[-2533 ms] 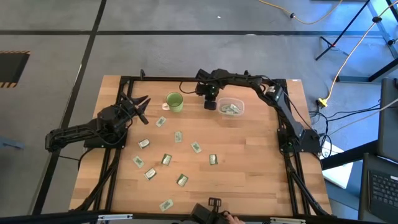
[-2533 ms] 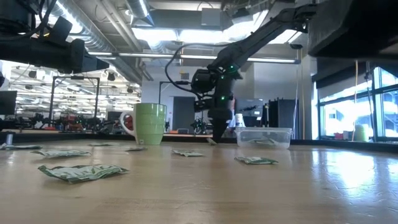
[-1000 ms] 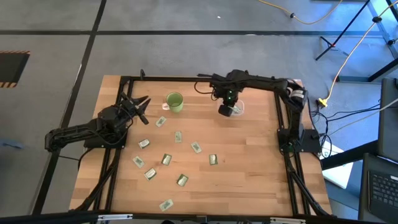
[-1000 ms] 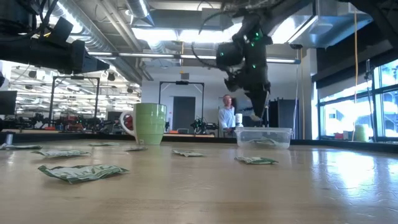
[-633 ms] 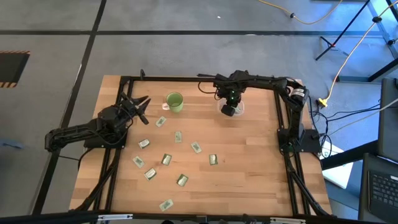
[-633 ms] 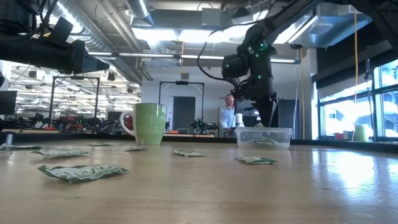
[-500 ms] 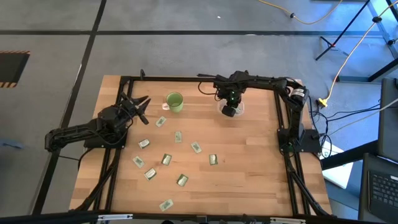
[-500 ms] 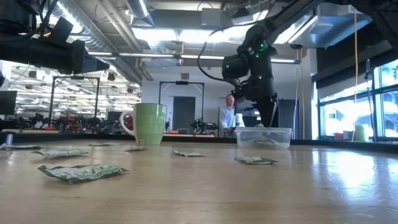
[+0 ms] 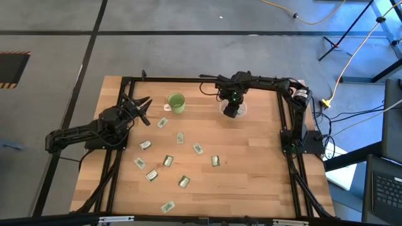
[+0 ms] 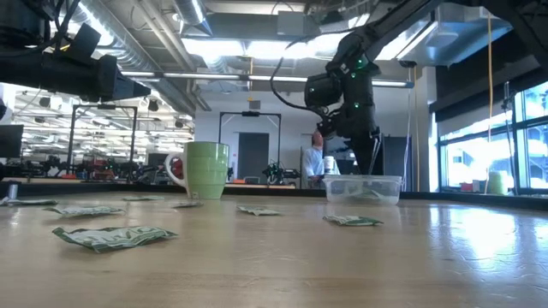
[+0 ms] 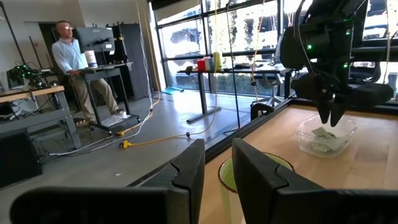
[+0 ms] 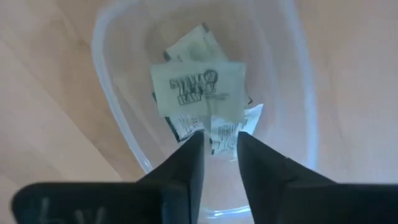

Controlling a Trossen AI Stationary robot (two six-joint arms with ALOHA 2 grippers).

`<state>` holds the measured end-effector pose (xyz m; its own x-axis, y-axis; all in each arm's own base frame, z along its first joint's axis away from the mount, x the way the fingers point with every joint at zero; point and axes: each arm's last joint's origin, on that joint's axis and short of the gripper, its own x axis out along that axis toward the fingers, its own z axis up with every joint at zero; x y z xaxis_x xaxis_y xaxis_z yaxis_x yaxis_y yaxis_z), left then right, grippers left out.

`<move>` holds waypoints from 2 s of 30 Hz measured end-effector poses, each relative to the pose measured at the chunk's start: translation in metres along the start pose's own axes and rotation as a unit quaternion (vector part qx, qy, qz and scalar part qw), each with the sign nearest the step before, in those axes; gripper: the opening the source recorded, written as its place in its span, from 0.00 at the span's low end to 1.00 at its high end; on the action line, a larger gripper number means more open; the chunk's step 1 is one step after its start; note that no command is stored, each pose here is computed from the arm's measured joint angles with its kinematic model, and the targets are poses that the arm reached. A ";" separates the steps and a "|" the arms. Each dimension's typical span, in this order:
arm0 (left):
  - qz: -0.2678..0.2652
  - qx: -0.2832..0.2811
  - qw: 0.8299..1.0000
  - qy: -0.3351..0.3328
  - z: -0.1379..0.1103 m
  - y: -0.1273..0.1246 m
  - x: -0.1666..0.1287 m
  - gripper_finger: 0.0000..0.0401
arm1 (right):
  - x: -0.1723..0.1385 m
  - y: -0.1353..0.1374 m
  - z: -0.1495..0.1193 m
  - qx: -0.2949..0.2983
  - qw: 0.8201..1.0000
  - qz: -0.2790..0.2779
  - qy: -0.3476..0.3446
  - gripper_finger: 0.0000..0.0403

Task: Pick and place items into bin
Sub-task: Put the green truvia packet into the transparent bin

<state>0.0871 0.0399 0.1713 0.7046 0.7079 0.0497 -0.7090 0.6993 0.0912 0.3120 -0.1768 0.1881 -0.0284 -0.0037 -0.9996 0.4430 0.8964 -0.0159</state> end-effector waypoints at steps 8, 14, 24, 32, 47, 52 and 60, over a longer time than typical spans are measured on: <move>0.000 0.000 1.000 0.000 0.000 0.000 0.000 0.19 | -0.039 0.054 0.000 -0.054 0.994 0.023 -0.087 0.28; -0.001 0.000 1.000 -0.001 0.000 0.000 0.000 0.19 | -0.051 0.132 -0.015 -0.176 0.975 0.036 -0.130 0.28; 0.000 -0.002 1.000 -0.004 0.001 0.000 0.000 0.19 | -0.016 0.230 -0.033 -0.256 0.955 0.035 -0.144 0.24; 0.000 0.000 1.000 0.000 0.000 0.000 0.000 0.19 | 0.002 0.258 -0.042 -0.264 0.954 0.040 -0.137 0.15; -0.001 -0.001 1.000 0.000 0.000 0.000 0.000 0.19 | 0.042 0.276 -0.045 -0.271 0.957 0.026 -0.096 0.15; -0.002 -0.001 1.000 0.000 0.000 0.000 0.000 0.19 | 0.047 0.280 -0.045 -0.277 0.956 0.024 -0.092 0.15; -0.002 -0.001 1.000 -0.001 0.000 0.000 0.000 0.19 | 0.047 0.279 -0.046 -0.277 0.957 0.022 -0.086 0.16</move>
<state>0.0872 0.0399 0.1715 0.7073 0.7051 0.0504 -0.7063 0.7022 0.0891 0.3933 0.0933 0.1373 0.1480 0.0097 -0.9889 -0.1029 0.9947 -0.0056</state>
